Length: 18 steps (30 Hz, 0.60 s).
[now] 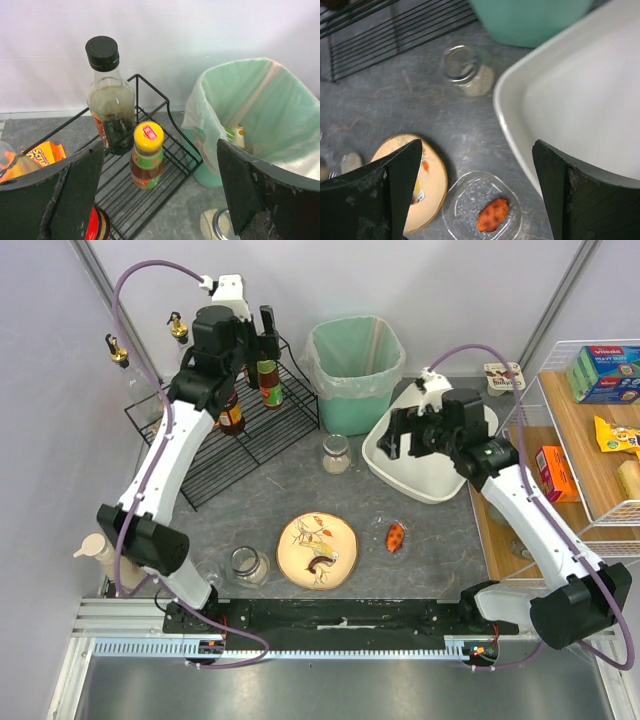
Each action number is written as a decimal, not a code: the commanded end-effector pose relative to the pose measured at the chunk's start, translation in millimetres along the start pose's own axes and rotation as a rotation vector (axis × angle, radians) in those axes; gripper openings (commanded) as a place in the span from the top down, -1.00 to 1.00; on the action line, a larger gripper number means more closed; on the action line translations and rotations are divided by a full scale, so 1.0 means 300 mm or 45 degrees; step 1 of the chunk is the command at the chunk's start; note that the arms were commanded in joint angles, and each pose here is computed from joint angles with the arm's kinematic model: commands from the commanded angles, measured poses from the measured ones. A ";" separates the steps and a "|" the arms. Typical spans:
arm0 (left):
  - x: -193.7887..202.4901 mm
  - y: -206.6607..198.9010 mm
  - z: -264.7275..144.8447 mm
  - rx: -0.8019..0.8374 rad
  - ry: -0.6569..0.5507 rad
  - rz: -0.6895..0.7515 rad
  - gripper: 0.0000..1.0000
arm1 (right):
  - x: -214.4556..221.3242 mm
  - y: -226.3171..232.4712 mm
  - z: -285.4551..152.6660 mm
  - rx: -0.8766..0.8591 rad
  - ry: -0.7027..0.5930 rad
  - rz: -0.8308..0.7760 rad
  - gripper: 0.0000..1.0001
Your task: Clear the kitchen counter
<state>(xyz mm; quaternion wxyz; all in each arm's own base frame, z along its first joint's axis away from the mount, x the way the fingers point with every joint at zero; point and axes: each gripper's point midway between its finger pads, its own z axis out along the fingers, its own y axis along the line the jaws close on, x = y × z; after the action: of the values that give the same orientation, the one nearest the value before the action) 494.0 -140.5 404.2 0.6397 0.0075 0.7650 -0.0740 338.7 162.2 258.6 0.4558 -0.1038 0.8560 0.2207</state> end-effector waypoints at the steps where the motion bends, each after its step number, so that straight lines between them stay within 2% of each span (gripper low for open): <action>1: -0.099 -0.032 -0.184 0.146 -0.077 0.027 -0.96 | 0.019 0.213 0.016 -0.252 0.002 -0.191 -0.96; 7: -0.056 -0.012 -0.433 0.226 -0.050 0.034 -0.96 | 0.122 0.512 0.036 -0.548 0.018 -0.398 -0.96; 11: -0.026 0.013 -0.590 0.242 -0.055 -0.021 -0.96 | 0.240 0.703 0.026 -0.758 0.057 -0.557 -0.96; 15: 0.001 0.037 -0.706 0.235 -0.046 -0.091 -0.96 | 0.390 0.865 0.020 -0.865 0.088 -0.697 -0.96; 18: 0.031 0.039 -0.760 0.257 -0.011 -0.101 -0.96 | 0.458 0.959 0.020 -0.901 0.032 -0.765 -0.96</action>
<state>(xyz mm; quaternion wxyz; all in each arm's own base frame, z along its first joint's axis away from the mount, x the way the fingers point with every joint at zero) 286.8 -99.2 454.2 0.6701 0.0470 0.7244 -0.1548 172.6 390.5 225.4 0.3805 -0.4692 0.7106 0.3609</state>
